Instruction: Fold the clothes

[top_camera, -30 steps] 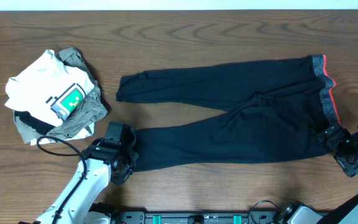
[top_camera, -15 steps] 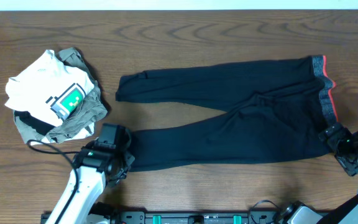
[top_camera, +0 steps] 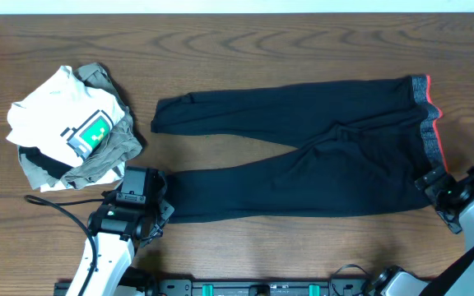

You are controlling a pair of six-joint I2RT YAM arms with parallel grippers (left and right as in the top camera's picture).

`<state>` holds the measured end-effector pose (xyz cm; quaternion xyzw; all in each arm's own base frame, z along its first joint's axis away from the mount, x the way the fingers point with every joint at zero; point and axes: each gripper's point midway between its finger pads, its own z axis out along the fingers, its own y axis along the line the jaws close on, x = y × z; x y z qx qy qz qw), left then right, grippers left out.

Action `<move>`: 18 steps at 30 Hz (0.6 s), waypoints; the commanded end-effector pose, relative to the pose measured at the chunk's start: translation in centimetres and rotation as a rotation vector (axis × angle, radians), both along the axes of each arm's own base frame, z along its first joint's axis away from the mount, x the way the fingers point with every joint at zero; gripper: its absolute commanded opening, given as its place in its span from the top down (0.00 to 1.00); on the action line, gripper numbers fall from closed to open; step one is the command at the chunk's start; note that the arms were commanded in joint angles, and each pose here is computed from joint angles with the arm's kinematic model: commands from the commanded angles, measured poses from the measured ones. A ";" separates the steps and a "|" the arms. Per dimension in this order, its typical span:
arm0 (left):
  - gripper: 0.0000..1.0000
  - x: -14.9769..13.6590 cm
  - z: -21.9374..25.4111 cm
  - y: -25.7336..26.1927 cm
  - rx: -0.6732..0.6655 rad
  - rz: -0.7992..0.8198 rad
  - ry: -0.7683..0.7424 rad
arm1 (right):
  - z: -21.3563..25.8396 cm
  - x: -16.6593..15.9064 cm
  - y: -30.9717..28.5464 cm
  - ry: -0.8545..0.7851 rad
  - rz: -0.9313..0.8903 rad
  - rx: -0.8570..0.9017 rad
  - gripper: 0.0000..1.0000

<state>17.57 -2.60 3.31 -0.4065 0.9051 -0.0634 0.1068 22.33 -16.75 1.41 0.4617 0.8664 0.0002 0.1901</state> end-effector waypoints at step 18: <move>0.94 0.7 0.8 1.0 0.057 -0.003 -0.031 | -3.8 0.3 -0.5 0.010 -0.064 0.034 0.66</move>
